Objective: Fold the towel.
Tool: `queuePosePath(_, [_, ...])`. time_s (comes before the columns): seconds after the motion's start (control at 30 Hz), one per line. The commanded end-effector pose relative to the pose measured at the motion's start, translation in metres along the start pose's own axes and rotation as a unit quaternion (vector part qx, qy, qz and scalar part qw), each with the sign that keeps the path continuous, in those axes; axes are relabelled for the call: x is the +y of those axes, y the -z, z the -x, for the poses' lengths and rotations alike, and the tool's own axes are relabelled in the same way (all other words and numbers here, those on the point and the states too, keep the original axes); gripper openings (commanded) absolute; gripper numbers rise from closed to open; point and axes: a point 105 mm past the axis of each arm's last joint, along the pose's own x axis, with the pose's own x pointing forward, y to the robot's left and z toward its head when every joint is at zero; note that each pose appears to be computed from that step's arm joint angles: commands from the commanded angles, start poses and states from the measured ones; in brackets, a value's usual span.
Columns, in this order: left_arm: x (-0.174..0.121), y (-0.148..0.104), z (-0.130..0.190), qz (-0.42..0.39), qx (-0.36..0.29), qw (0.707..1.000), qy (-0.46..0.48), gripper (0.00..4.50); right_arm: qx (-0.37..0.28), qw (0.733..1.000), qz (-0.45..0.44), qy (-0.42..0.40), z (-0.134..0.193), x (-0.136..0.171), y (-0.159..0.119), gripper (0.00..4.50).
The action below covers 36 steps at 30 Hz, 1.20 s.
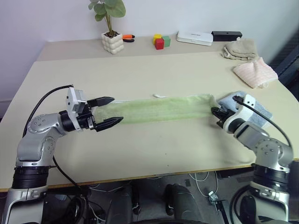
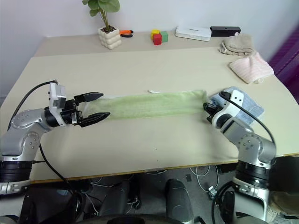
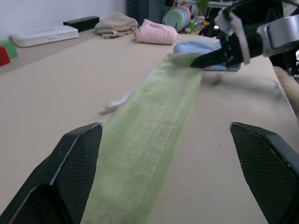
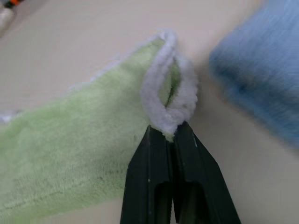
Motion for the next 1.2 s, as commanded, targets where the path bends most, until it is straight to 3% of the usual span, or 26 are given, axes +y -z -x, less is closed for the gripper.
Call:
queuePosePath(0.03, [0.006,-0.011,0.003,-0.025,-0.013,1.0,-0.005,4.5,-0.025,0.994,0.092,-0.055,0.006,0.031,-0.02,0.02])
queuePosePath(0.13, [0.008,-0.011,0.001,-0.027,-0.015,0.999,-0.006,4.5,-0.03,0.97,0.22,-0.098,0.006,0.062,-0.022,0.02])
queuePosePath(0.27, [0.009,-0.013,0.0,-0.033,-0.017,0.999,-0.007,4.5,-0.032,0.936,0.311,-0.159,0.007,0.099,-0.01,0.02])
queuePosePath(0.43, [0.01,-0.015,0.001,-0.036,-0.018,0.999,-0.011,4.5,-0.036,0.926,0.311,-0.209,-0.002,0.134,0.0,0.02])
queuePosePath(0.57, [0.009,-0.015,0.001,-0.04,-0.017,0.999,-0.018,4.5,-0.016,0.907,0.316,-0.278,-0.007,0.175,0.027,0.02])
queuePosePath(0.9, [0.003,-0.015,0.01,-0.035,-0.013,0.999,-0.035,4.5,0.025,0.878,0.348,-0.327,-0.018,0.2,0.064,0.02])
queuePosePath(1.2, [0.002,-0.015,0.013,-0.029,-0.007,0.999,-0.042,4.5,0.033,0.863,0.377,-0.335,-0.027,0.204,0.08,0.02])
